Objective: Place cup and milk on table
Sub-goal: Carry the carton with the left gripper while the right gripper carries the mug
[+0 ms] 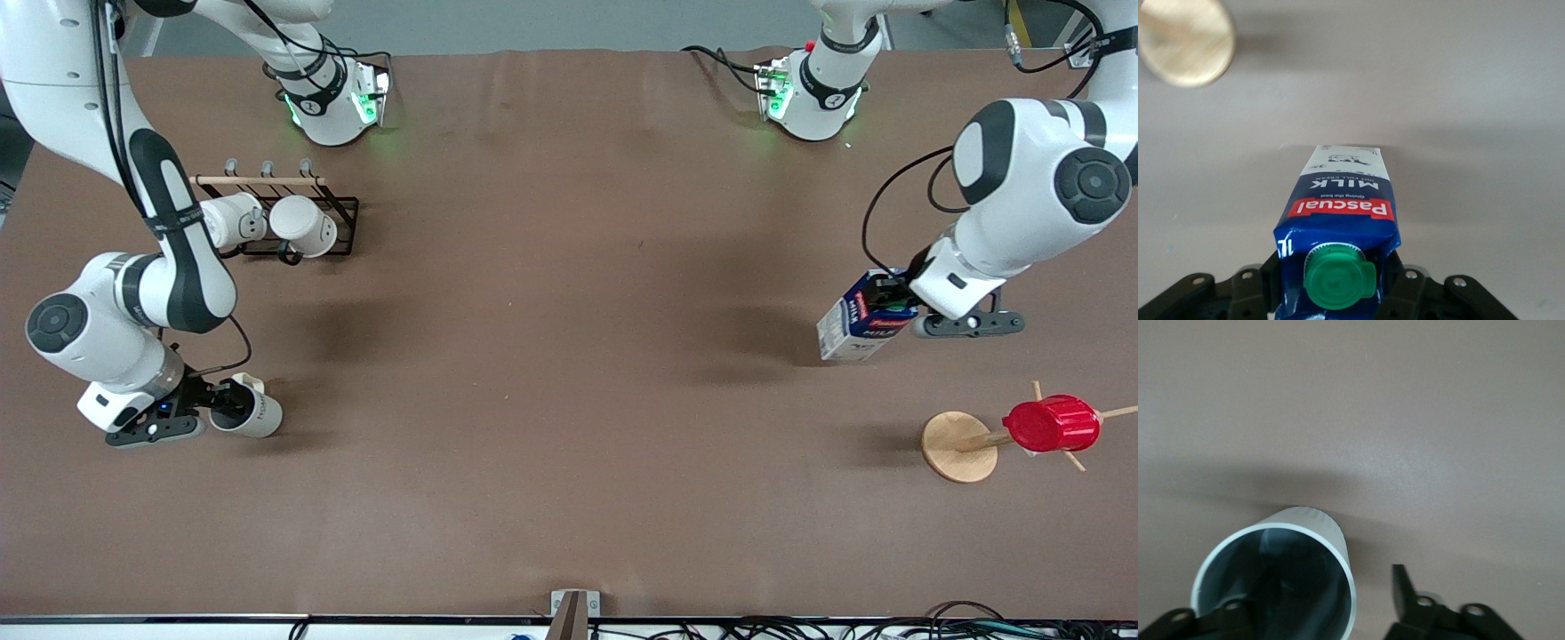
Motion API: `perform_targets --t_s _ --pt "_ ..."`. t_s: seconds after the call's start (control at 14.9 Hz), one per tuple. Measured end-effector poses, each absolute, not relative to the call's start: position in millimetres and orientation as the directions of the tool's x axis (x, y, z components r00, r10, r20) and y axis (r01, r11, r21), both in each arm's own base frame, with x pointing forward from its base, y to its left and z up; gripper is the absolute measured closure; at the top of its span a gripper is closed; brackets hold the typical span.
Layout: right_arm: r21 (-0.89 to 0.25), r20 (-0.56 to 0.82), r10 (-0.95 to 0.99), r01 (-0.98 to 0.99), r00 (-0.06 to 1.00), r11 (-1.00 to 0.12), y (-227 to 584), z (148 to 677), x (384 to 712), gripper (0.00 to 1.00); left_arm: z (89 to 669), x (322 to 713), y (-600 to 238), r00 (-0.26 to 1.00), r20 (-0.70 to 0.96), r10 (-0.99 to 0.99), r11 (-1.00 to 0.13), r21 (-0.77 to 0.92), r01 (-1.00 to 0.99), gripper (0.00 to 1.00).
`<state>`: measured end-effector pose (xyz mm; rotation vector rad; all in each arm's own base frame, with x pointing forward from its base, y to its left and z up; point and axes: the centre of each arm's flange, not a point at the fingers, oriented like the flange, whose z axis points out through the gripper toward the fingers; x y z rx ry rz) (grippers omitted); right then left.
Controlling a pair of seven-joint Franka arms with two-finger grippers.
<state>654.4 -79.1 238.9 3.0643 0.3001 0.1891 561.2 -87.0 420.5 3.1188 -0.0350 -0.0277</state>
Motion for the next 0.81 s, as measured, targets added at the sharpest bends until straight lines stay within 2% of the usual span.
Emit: perform_targets --t_s 0.07,0.27,0.4,0.6,0.81 --pt "0.068 0.113 0.197 0.19 0.974 -0.979 -79.0 234.8 653.9 0.45 427.4 567.3 -112.1 0.999 -0.004 -0.044 -0.999 0.029 -0.044 0.44" --pt "0.067 0.114 0.195 0.188 0.974 -0.98 -79.0 234.8 654.6 0.72 429.5 575.8 -197.5 0.997 -0.017 -0.074 -0.996 0.05 -0.073 0.44" --pt "0.067 0.114 0.194 0.187 0.974 -0.98 -78.9 236.7 655.7 0.95 417.2 570.7 -256.0 0.997 -0.037 -0.07 -0.996 0.057 -0.068 0.44" --pt "0.042 0.063 0.178 0.176 0.982 -0.984 -66.1 244.8 657.5 0.96 398.5 559.8 -331.3 0.997 -0.059 -0.05 -0.997 0.066 -0.046 0.44" --pt "0.004 0.02 0.105 0.105 0.994 -0.994 -5.1 284.3 665.9 0.96 379.4 548.0 -397.4 0.997 -0.075 -0.022 -0.997 0.073 -0.017 0.44"
